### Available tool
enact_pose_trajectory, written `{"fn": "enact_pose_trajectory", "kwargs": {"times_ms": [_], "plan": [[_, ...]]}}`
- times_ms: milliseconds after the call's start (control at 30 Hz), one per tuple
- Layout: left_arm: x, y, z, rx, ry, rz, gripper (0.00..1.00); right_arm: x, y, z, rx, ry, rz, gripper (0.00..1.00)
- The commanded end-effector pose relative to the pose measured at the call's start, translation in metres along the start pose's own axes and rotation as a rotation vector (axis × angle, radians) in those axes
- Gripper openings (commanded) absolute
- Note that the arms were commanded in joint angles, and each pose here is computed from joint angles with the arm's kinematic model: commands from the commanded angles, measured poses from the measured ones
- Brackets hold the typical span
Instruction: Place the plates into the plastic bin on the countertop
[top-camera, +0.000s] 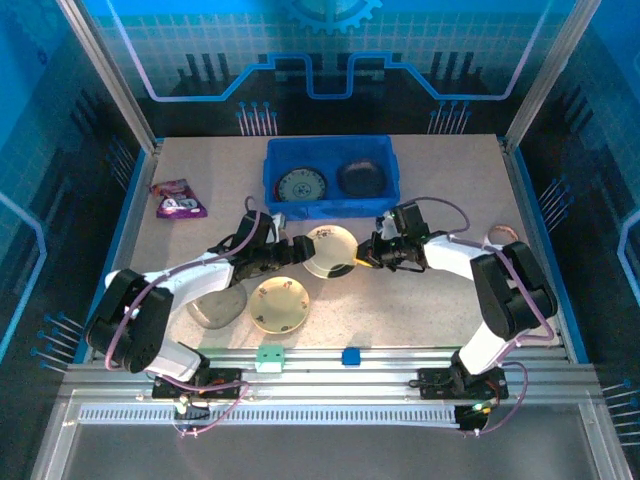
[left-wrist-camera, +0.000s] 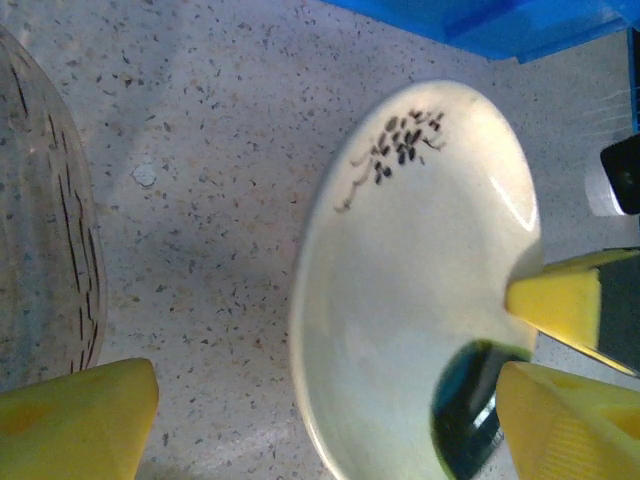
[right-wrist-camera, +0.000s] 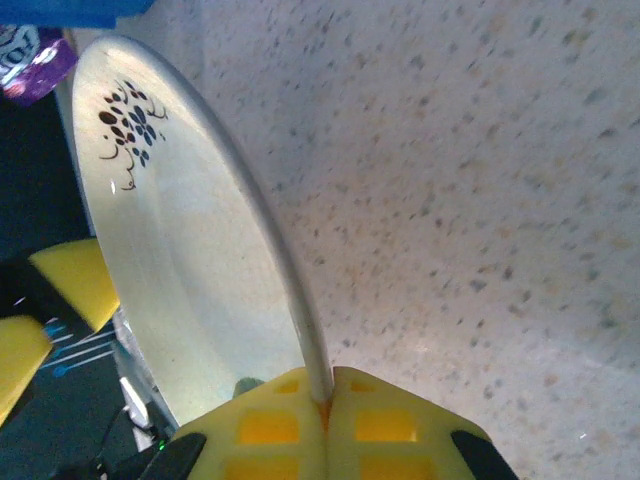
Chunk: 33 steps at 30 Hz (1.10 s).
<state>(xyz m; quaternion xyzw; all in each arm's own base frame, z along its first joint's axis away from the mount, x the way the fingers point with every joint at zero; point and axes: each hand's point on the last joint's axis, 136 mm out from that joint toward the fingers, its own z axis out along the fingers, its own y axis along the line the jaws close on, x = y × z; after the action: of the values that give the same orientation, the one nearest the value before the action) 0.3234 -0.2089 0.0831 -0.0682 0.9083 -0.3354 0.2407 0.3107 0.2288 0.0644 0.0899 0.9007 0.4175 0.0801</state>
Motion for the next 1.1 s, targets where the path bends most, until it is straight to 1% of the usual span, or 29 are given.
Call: {"fn": "enact_pose_trajectory", "kwargs": {"times_ms": [0,67,100,133,167,200,300,333,400,467,533,567,600,633,667,700,833,867,900,933,967,1067], "plan": [[-0.01,-0.012,0.002,0.027,-0.016,0.016,0.87,0.009,0.024,-0.009,-0.125,0.042,-0.01,0.0],[-0.012,-0.014,0.002,0.035,-0.021,0.013,0.83,0.011,0.031,-0.01,-0.146,0.055,-0.025,0.0],[-0.013,-0.015,0.003,0.037,-0.023,0.01,0.8,0.012,0.033,-0.011,-0.15,0.057,-0.035,0.0],[-0.013,-0.015,0.003,0.04,-0.025,0.009,0.75,0.012,0.035,-0.012,-0.151,0.06,-0.042,0.0],[-0.014,-0.016,0.003,0.043,-0.029,0.006,0.61,0.013,0.037,-0.012,-0.152,0.068,-0.051,0.0],[-0.014,-0.017,0.003,0.046,-0.031,0.004,0.44,0.014,0.038,-0.012,-0.149,0.072,-0.059,0.0],[-0.014,-0.019,0.003,0.053,-0.024,0.003,0.08,0.015,0.041,-0.012,-0.155,0.072,-0.078,0.0],[-0.014,-0.019,0.003,0.057,-0.023,0.001,0.0,0.015,0.042,-0.013,-0.155,0.071,-0.079,0.0],[-0.013,-0.023,0.003,0.078,-0.017,0.005,0.0,0.014,0.043,-0.013,-0.153,0.065,-0.087,0.0],[-0.013,-0.03,0.002,0.119,-0.017,0.005,0.0,0.011,0.042,-0.014,-0.144,0.05,-0.098,0.13],[-0.013,-0.036,0.0,0.151,-0.018,0.004,0.0,0.008,0.042,-0.014,-0.137,0.04,-0.106,0.22],[-0.012,-0.039,-0.001,0.168,-0.016,0.005,0.0,0.007,0.042,-0.014,-0.136,0.037,-0.107,0.26],[-0.013,-0.041,-0.002,0.18,-0.016,0.007,0.0,0.006,0.042,-0.013,-0.138,0.035,-0.107,0.27],[-0.012,-0.043,-0.003,0.192,-0.013,0.008,0.0,0.004,0.043,-0.013,-0.14,0.031,-0.106,0.26],[-0.013,-0.046,-0.004,0.199,-0.013,0.011,0.0,0.002,0.043,-0.012,-0.141,0.029,-0.101,0.16],[-0.013,-0.046,-0.005,0.199,-0.012,0.013,0.0,0.0,0.042,-0.013,-0.141,0.022,-0.095,0.0],[-0.013,-0.042,-0.009,0.166,-0.023,0.017,0.0,-0.01,0.046,-0.021,-0.13,-0.021,-0.099,0.0],[-0.014,-0.04,-0.01,0.154,-0.028,0.02,0.27,-0.014,0.048,-0.024,-0.122,-0.032,-0.104,0.0],[-0.014,-0.037,-0.011,0.139,-0.034,0.018,0.59,-0.016,0.048,-0.026,-0.112,-0.039,-0.104,0.0],[-0.014,-0.035,-0.012,0.126,-0.046,0.018,0.86,-0.021,0.054,-0.03,-0.107,-0.055,-0.12,0.0],[-0.015,-0.032,-0.014,0.114,-0.059,0.016,0.99,-0.026,0.056,-0.034,-0.095,-0.07,-0.129,0.0],[-0.017,-0.032,-0.021,0.108,-0.087,0.024,0.99,-0.039,0.062,-0.044,-0.043,-0.105,-0.162,0.0]]}}
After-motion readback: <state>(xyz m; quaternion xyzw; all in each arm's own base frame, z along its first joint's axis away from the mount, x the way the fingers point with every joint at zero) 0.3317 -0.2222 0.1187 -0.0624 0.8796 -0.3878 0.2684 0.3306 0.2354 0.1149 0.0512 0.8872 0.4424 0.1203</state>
